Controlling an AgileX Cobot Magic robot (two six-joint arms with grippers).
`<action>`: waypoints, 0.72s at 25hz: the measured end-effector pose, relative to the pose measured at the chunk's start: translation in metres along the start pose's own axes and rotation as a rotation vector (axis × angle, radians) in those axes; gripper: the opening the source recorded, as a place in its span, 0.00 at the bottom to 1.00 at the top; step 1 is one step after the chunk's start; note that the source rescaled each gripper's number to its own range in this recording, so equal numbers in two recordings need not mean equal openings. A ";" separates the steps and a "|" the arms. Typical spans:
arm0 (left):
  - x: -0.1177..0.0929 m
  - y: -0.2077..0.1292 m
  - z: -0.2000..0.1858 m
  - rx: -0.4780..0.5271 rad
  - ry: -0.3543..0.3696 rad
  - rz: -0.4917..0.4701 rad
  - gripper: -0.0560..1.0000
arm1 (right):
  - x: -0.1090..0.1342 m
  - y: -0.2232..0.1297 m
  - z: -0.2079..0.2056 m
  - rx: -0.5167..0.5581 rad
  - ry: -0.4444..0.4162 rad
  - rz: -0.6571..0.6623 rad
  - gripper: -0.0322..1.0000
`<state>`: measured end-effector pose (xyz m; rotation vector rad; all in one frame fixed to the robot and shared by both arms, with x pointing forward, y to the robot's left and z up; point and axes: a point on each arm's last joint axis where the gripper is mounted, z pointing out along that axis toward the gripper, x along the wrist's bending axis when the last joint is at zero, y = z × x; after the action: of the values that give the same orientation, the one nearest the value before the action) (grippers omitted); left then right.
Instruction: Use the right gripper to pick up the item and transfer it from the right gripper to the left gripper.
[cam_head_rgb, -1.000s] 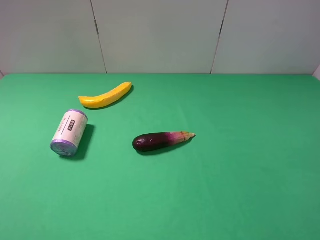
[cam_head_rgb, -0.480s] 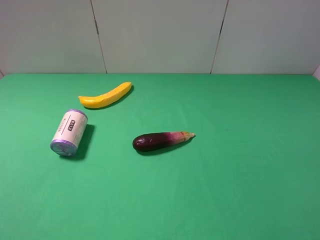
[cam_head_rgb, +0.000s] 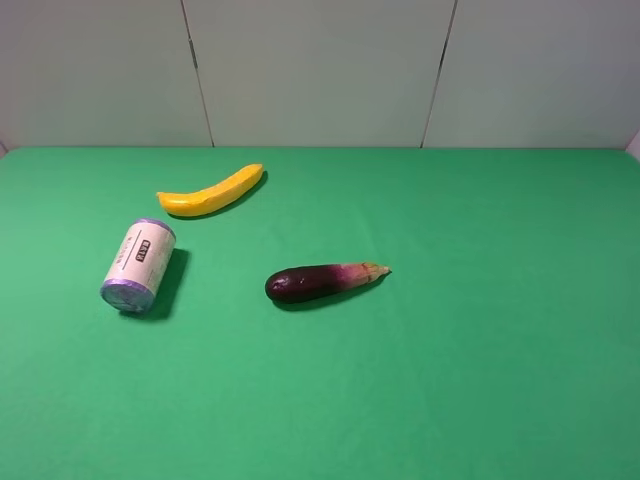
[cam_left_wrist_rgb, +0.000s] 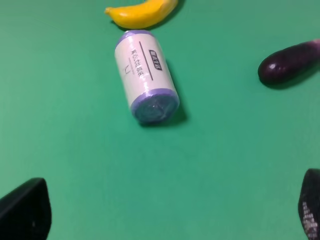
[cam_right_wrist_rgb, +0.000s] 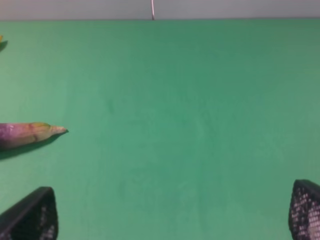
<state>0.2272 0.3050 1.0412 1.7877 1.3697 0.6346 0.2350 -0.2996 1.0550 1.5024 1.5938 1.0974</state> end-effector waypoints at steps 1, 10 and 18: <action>0.000 0.000 0.000 0.000 0.000 0.000 0.98 | 0.000 0.000 0.000 0.000 0.000 0.000 1.00; -0.001 0.000 0.000 -0.003 0.038 -0.022 0.96 | 0.000 0.000 0.000 0.000 0.000 0.000 1.00; -0.004 0.000 0.000 -0.022 0.265 -0.181 0.95 | 0.000 0.000 0.000 0.000 0.000 0.000 1.00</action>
<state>0.2263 0.3011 1.0411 1.5804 1.6731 0.8055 0.2350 -0.2996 1.0550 1.5024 1.5938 1.0974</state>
